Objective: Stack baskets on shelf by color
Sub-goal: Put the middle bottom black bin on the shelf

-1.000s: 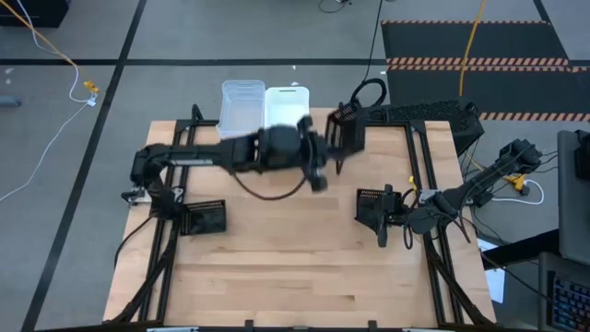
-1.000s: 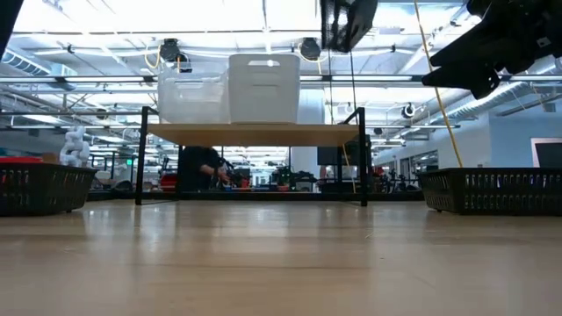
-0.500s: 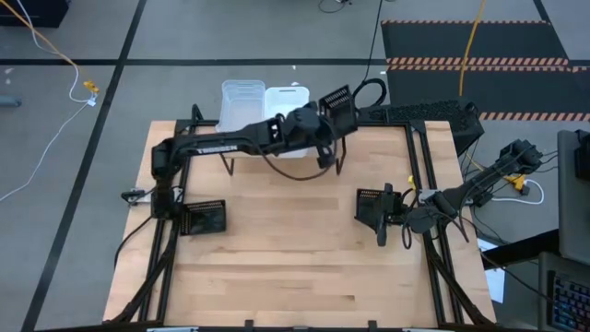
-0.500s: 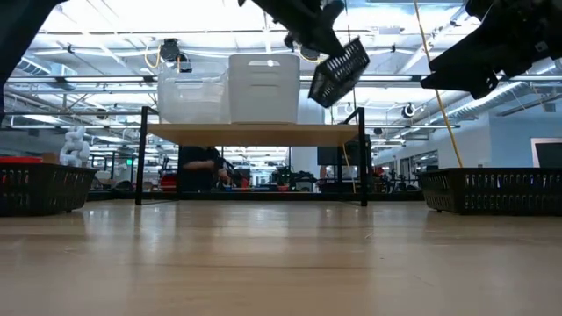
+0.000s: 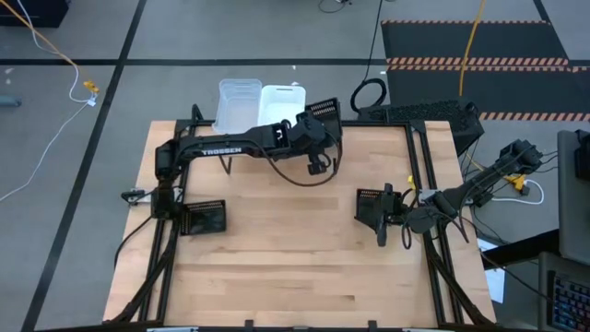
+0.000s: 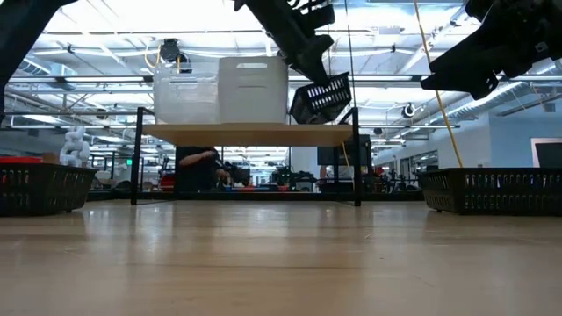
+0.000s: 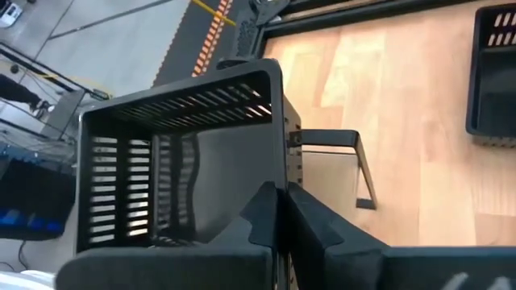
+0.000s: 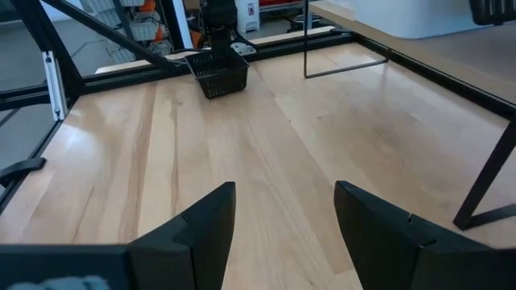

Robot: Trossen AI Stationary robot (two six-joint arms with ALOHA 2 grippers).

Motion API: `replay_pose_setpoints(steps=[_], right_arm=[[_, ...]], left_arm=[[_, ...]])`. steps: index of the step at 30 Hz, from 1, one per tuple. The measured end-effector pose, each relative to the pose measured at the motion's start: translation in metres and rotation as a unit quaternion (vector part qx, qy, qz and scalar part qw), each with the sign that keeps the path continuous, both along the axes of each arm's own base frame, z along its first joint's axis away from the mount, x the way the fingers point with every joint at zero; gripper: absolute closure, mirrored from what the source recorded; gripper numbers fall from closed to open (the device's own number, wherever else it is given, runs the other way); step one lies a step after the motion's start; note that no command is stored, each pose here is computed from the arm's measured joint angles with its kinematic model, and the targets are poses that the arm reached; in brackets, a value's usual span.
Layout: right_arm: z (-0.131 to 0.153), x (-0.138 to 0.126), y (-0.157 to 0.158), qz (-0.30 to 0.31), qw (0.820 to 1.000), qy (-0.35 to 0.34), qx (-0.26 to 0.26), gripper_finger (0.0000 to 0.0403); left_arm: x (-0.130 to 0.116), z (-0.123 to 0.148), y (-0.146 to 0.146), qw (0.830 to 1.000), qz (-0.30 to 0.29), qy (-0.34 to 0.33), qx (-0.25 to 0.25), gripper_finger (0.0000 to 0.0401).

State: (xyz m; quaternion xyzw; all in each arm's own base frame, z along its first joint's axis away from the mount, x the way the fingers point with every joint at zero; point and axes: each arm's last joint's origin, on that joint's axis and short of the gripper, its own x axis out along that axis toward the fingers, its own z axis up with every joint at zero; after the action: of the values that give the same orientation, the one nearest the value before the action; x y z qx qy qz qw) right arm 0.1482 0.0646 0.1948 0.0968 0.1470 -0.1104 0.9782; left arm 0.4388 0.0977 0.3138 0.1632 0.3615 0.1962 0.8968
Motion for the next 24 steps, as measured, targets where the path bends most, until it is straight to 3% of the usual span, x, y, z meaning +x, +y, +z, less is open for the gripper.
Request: replay_pose_setpoints(steps=[4,13,19,24], right_arm=[[0.000,0.000,0.000,0.000,1.000,0.000,0.001,0.0197],[0.000,0.000,0.000,0.000,1.000,0.000,0.000,0.0197],[-0.006,-0.002,-0.001,-0.002,1.000,0.005,0.000,0.0197],[-0.011,-0.003,-0.002,-0.005,1.000,0.007,0.007,0.0197]], left_arm=[[0.001,0.000,-0.004,1.000,-0.009,0.003,0.005,0.0379],[0.000,-0.003,-0.009,0.998,-0.028,0.041,0.041,0.0319],[0.001,-0.002,-0.014,0.996,-0.031,0.050,0.061,0.0314],[-0.005,0.014,-0.029,0.996,-0.034,0.033,0.079,0.0314]])
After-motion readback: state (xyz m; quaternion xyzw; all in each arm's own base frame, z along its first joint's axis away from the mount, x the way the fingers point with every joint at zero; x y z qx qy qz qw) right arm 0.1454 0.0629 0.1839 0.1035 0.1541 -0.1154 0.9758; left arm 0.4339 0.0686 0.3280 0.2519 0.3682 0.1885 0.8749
